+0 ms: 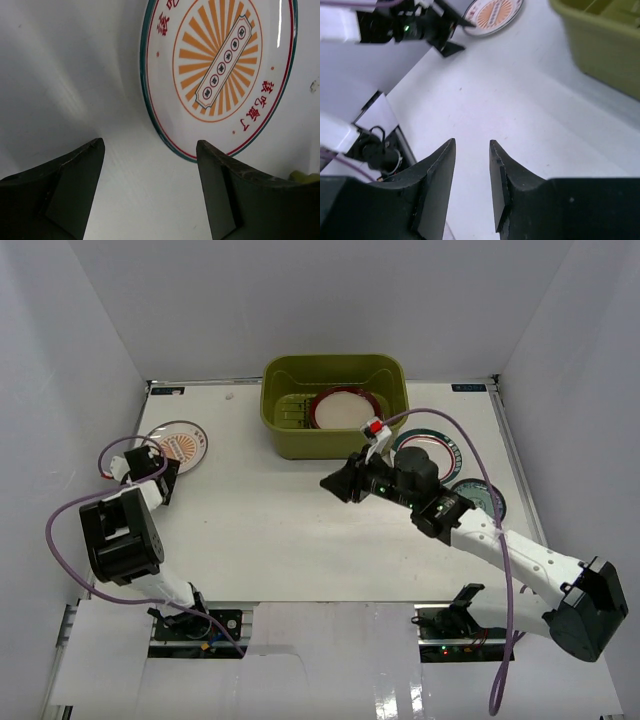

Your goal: Place the plates into the plastic bin on the countertop

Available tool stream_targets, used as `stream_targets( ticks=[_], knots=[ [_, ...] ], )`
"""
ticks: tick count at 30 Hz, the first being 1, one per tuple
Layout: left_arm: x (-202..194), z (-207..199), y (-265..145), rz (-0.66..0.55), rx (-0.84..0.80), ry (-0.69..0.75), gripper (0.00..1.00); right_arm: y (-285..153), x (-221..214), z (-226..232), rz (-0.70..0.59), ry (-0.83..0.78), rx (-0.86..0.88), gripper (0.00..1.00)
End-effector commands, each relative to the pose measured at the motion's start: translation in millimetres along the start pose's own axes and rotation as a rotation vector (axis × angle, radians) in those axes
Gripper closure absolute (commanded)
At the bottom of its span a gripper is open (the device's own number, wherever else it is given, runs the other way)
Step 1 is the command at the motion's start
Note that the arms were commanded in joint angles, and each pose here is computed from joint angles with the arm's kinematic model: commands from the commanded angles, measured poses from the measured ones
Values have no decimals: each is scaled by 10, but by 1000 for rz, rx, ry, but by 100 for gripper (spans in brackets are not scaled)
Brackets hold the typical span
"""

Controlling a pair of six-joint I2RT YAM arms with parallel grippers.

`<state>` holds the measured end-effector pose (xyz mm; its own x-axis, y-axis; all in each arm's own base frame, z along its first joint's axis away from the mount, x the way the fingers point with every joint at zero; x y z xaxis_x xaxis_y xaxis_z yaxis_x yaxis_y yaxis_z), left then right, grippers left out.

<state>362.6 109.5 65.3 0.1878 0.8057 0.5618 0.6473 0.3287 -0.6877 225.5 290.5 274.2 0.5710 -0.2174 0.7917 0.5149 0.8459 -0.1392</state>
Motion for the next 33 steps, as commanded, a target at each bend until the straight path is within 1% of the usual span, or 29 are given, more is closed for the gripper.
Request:
stream_targets(
  ticks=[1, 2, 3, 5, 7, 8, 9, 10, 12, 13, 14, 15, 16, 18, 19, 20, 22, 23, 25, 26, 28, 29, 30, 31, 32, 33],
  knots=[
    [145, -187, 125, -25, -55, -49, 18, -80, -84, 233, -16, -26, 65, 60],
    [140, -186, 162, -20, -49, -48, 21, -94, -186, 233, 6, -26, 65, 60],
    [139, -169, 226, -17, -35, -52, 25, -134, -199, 246, 3, -27, 65, 59],
    [134, -157, 281, -14, -31, -56, 30, -163, -223, 238, -4, -23, 59, 59],
    [106, -112, 357, -2, -16, -65, 43, -213, -231, 224, -16, -23, 54, 58],
    [94, -94, 375, 2, -11, -66, 51, -226, -208, 218, -27, -26, 45, 58],
    [69, -62, 398, 6, -3, -71, 68, -253, -194, 226, -32, -28, 45, 57],
    [69, -42, 404, 6, -2, -73, 80, -261, -187, 227, -32, -31, 41, 57],
    [68, -48, 393, 8, -15, -75, 95, -273, -153, 210, -41, -45, 24, 55],
    [63, -71, 354, 13, -33, -71, 100, -269, -165, 194, -35, -48, 14, 54],
    [74, -97, 327, 12, -47, -69, 100, -263, -161, 180, -35, -53, 5, 53],
    [94, -130, 283, 8, -64, -67, 100, -246, -170, 159, -29, -53, -2, 50],
    [158, -208, 175, -14, -108, -64, 100, -233, -150, 165, -37, -56, -1, 44],
    [185, -343, 21, -7, -184, -61, 100, -172, -166, 143, -24, -50, -10, 37],
    [244, -469, -152, -9, -252, -59, 100, -146, -88, 202, -36, -53, 4, 32],
    [261, -524, -249, -4, -283, -58, 100, -116, -85, 235, -26, -52, 19, 23],
    [304, -645, -482, -9, -358, -53, 100, -31, -29, 288, -16, -54, 36, 18],
    [340, -724, -746, -25, -431, -48, 100, 26, -55, 269, 3, -51, 31, 13],
    [343, -821, -1055, -45, -517, -57, 100, 75, -8, 351, 14, -53, 64, 11],
    [361, -870, -1331, -89, -579, -44, 100, 122, -36, 343, 34, -50, 66, 7],
    [325, -946, -1615, -118, -648, -9, 100, 167, -38, 379, 58, -45, 80, 4],
    [306, -975, -1825, -120, -695, 10, 100, 213, -9, 399, 66, -43, 84, 2],
    [260, -991, -1891, -98, -706, 34, 100, 234, 4, 422, 71, -44, 91, 1],
    [191, -980, -1925, -65, -706, 46, 100, 253, 30, 431, 70, -42, 93, 3],
    [121, -1010, -1998, -39, -745, 65, 100, 306, 73, 453, 68, -43, 97, 7],
    [34, -1019, -2066, -22, -776, 84, 100, 341, 92, 463, 69, -41, 98, 8]
  ],
)
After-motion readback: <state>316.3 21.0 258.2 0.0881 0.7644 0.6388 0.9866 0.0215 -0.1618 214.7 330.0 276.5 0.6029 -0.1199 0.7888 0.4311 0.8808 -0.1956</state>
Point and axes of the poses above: each gripper's point midway between its finger pads, its own y axis out along the fingers, its own z axis along the line the jaws close on, x = y × z, the point moved 3 cm from there along -y, back along the fingers, and after that the axes turned 10 degrees about y, right-handed, at the moved point
